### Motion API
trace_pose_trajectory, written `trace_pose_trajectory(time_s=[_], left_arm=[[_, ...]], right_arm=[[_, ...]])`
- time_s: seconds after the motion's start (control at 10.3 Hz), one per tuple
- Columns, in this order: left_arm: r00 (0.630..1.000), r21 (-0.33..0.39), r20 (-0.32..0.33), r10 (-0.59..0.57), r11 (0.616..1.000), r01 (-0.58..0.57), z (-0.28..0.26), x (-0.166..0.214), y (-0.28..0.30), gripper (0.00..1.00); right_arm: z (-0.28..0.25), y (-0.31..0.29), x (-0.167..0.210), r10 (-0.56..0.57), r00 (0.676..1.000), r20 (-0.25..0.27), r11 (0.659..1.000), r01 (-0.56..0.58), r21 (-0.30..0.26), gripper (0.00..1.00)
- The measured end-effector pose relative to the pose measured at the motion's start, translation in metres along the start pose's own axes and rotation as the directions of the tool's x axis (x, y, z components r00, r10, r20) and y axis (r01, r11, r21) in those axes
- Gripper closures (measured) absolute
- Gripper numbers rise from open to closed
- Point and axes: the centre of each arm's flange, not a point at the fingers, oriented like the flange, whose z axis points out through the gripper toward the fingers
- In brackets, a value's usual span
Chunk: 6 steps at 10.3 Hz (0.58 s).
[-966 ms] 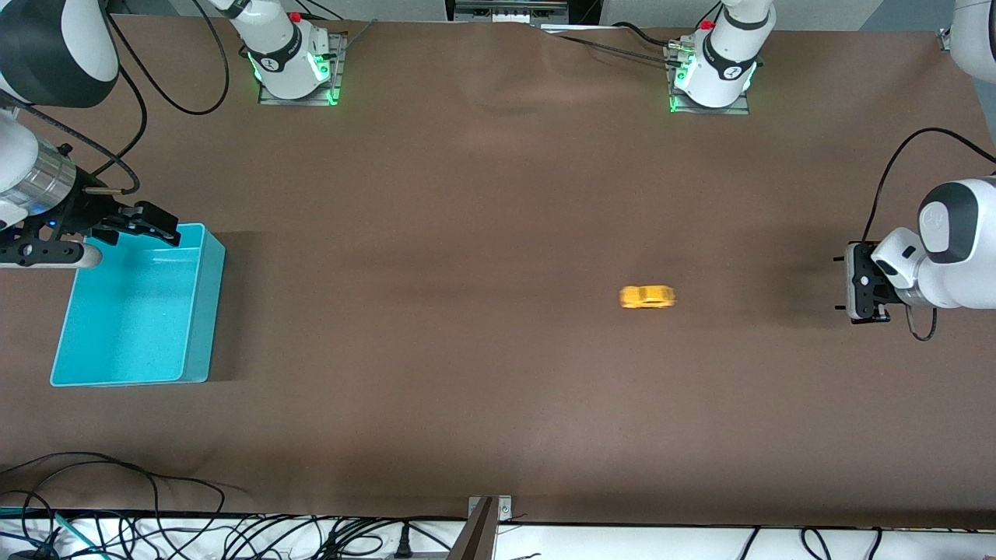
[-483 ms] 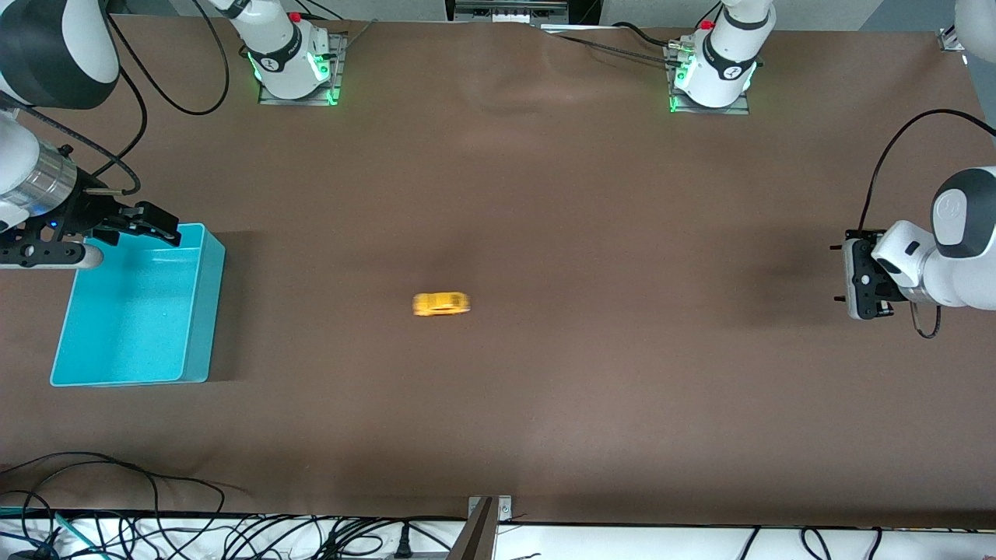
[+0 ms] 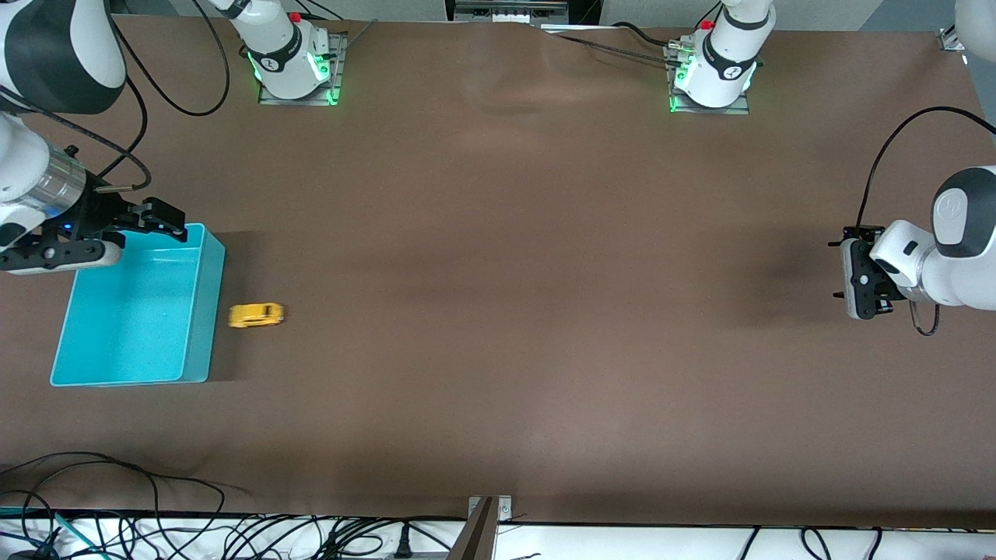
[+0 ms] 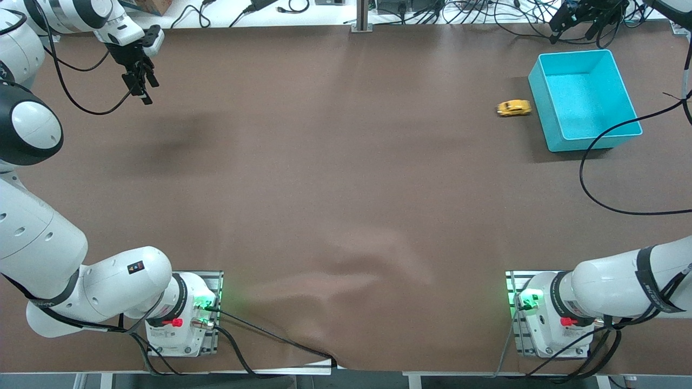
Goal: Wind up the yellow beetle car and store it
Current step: 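Reach the right gripper to the car while the left gripper withdraws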
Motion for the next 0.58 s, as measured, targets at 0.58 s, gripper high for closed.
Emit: trace_pose_trajectory(time_s=[0.58], left_arm=[[0.942, 0.037, 0.029, -0.334, 0.942, 0.333, -0.094, 0.073, 0.064, 0.0]], right_arm=[[0.05, 0.004, 0.023, -0.504, 0.863, 0.015, 0.863, 0.504, 0.019, 0.0]])
